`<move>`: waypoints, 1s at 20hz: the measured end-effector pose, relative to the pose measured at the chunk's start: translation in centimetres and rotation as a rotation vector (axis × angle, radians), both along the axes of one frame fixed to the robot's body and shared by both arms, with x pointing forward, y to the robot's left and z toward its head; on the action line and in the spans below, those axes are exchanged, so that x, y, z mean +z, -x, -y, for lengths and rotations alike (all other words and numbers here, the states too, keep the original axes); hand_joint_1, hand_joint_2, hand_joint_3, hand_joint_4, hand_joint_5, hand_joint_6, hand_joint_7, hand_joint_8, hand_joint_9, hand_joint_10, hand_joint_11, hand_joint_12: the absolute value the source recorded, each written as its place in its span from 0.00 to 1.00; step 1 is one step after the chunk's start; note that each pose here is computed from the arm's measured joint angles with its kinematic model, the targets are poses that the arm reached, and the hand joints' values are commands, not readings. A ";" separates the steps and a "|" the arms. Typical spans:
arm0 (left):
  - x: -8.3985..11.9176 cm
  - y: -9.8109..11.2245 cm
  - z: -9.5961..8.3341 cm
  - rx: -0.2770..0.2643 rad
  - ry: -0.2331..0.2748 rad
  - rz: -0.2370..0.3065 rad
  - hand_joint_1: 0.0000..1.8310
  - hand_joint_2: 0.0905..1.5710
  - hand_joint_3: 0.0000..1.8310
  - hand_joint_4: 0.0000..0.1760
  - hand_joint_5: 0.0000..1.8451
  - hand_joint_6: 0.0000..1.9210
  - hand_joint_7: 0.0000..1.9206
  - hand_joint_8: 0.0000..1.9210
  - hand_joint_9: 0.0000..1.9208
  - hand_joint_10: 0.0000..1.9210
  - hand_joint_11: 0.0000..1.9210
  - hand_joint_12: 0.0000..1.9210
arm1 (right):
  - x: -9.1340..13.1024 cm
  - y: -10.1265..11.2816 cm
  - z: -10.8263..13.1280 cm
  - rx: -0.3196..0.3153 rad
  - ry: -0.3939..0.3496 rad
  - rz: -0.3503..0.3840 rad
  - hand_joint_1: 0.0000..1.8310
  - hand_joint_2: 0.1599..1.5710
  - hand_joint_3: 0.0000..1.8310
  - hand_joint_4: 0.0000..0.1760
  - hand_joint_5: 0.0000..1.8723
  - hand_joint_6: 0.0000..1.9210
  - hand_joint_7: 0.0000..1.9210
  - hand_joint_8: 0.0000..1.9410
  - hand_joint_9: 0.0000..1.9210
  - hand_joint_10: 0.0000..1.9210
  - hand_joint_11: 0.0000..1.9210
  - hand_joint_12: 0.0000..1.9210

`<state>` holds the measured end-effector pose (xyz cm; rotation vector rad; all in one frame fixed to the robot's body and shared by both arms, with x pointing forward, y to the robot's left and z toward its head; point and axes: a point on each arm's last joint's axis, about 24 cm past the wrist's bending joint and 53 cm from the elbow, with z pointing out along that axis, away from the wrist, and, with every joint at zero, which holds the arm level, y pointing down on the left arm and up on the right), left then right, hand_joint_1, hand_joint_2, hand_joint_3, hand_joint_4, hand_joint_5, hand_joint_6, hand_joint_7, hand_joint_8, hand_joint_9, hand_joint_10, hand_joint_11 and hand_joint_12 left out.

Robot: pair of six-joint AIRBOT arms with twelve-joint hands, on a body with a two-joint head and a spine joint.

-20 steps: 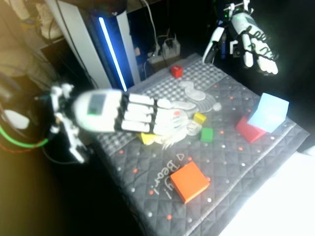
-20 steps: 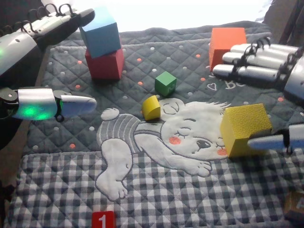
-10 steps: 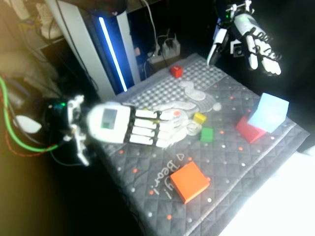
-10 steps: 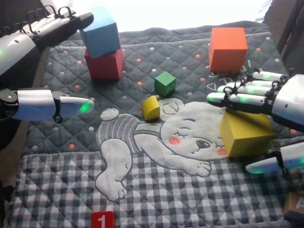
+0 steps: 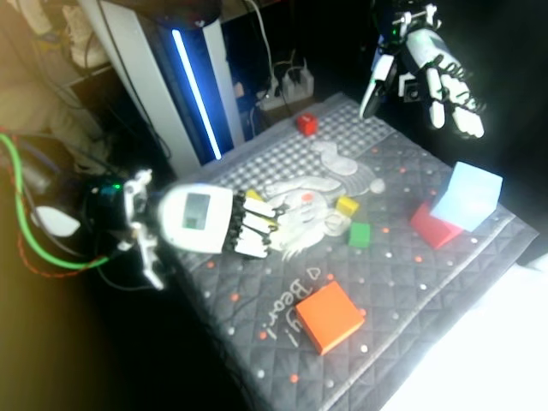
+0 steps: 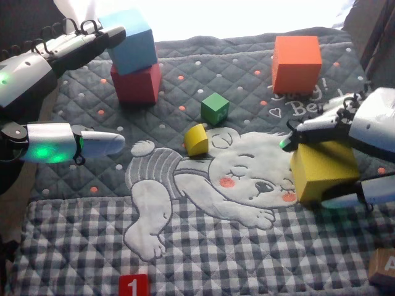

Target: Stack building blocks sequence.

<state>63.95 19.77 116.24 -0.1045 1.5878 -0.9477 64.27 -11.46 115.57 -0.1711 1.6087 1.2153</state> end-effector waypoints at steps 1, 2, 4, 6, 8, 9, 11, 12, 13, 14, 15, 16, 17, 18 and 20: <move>0.0 0.0 0.0 0.000 0.002 0.000 0.43 0.59 0.00 0.85 0.05 0.00 0.00 0.00 0.00 0.00 0.02 0.03 | 1.0 -0.4 0.3 -0.009 -0.013 0.022 0.74 0.70 0.00 0.00 0.49 0.50 0.46 0.60 0.42 0.71 0.33 0.78; 0.0 0.0 0.0 0.000 0.002 0.000 0.44 0.59 0.00 0.84 0.05 0.00 0.01 0.00 0.00 0.00 0.02 0.03 | 2.5 -1.1 1.0 -0.030 -0.041 0.052 0.75 0.70 0.00 0.00 0.49 0.51 0.48 0.56 0.44 0.69 0.38 0.73; 0.0 0.0 0.0 0.000 0.003 0.000 0.44 0.59 0.00 0.80 0.05 0.00 0.00 0.00 0.00 0.00 0.00 0.10 | 6.2 -3.1 2.9 -0.108 -0.105 0.135 0.75 0.68 0.00 0.00 0.51 0.48 0.48 0.53 0.47 0.66 0.41 0.65; 0.0 0.0 0.0 0.000 0.004 -0.001 0.45 0.58 0.00 0.85 0.05 0.00 0.01 0.00 0.00 0.00 0.00 0.10 | 8.0 -4.1 3.8 -0.135 -0.130 0.173 0.75 0.68 0.00 0.00 0.50 0.51 0.48 0.51 0.47 0.66 0.40 0.63; 0.0 0.0 0.0 -0.001 0.006 -0.003 0.46 0.58 0.00 0.79 0.06 0.00 0.01 0.00 0.00 0.00 0.00 0.10 | 9.8 -5.6 4.5 -0.180 -0.158 0.219 0.75 0.66 0.00 0.00 0.51 0.51 0.54 0.39 0.50 0.61 0.40 0.63; 0.0 0.0 0.0 0.000 0.006 -0.004 0.46 0.58 0.00 0.79 0.06 0.00 0.01 0.00 0.00 0.00 0.00 0.10 | 10.4 -6.3 4.4 -0.201 -0.148 0.240 0.76 0.66 0.00 0.00 0.50 0.50 0.57 0.35 0.52 0.59 0.42 0.59; 0.0 0.0 0.1 -0.004 0.009 -0.004 0.43 0.59 0.00 0.84 0.06 0.00 0.01 0.00 0.00 0.00 0.00 0.09 | 12.2 -8.4 4.1 -0.251 -0.144 0.278 0.76 0.65 0.00 0.00 0.51 0.51 0.60 0.28 0.54 0.57 0.43 0.57; 0.0 0.1 0.2 -0.007 0.009 -0.003 0.43 0.59 0.00 0.83 0.05 0.00 0.01 0.00 0.00 0.00 0.00 0.09 | 12.5 -9.0 4.2 -0.263 -0.148 0.281 0.76 0.65 0.00 0.00 0.52 0.49 0.59 0.27 0.55 0.57 0.44 0.58; -0.1 0.1 0.2 -0.007 0.009 -0.006 0.42 0.59 0.00 0.86 0.05 0.00 0.01 0.00 0.00 0.00 0.00 0.08 | 12.5 -9.9 4.2 -0.280 -0.144 0.269 0.76 0.63 0.00 0.00 0.54 0.44 0.64 0.21 0.59 0.52 0.48 0.61; -0.1 0.1 0.2 -0.006 0.009 -0.006 0.42 0.58 0.00 0.84 0.06 0.00 0.01 0.00 0.00 0.00 0.00 0.09 | 12.0 -10.9 3.9 -0.293 -0.130 0.246 0.70 0.62 0.00 0.00 0.56 0.44 0.67 0.23 0.61 0.34 0.46 0.64; 0.0 0.0 0.1 -0.005 0.010 -0.004 0.42 0.59 0.00 0.83 0.06 0.00 0.01 0.00 0.00 0.00 0.00 0.09 | 11.3 -11.9 3.2 -0.302 -0.109 0.220 0.69 0.62 0.00 0.00 0.57 0.43 0.68 0.22 0.68 0.17 0.48 0.64; 0.0 0.1 0.2 -0.008 0.007 -0.004 0.42 0.59 0.00 0.83 0.06 0.00 0.01 0.00 0.00 0.00 0.00 0.09 | 11.2 -12.2 3.0 -0.304 -0.105 0.213 0.69 0.62 0.00 0.00 0.57 0.43 0.68 0.22 0.68 0.17 0.48 0.64; -0.1 0.1 0.2 -0.011 0.006 -0.003 0.41 0.59 0.00 0.86 0.06 0.00 0.00 0.00 0.00 0.00 0.00 0.09 | 11.1 -12.5 2.8 -0.308 -0.099 0.206 0.75 0.62 0.00 0.00 0.56 0.44 0.71 0.06 0.62 0.42 0.48 0.64; -0.2 0.2 0.5 -0.016 0.009 -0.004 0.41 0.58 0.00 0.85 0.06 0.00 0.01 0.00 0.00 0.00 0.00 0.09 | 11.1 -12.9 2.8 -0.316 -0.092 0.201 0.76 0.61 0.00 0.00 0.56 0.42 0.72 0.03 0.61 0.47 0.48 0.64; -0.5 0.2 0.6 -0.019 0.007 -0.013 0.41 0.58 0.00 0.89 0.06 0.00 0.00 0.00 0.00 0.00 0.00 0.08 | 11.2 -13.2 2.8 -0.322 -0.094 0.202 0.76 0.61 0.00 0.00 0.57 0.40 0.72 0.03 0.63 0.44 0.54 0.61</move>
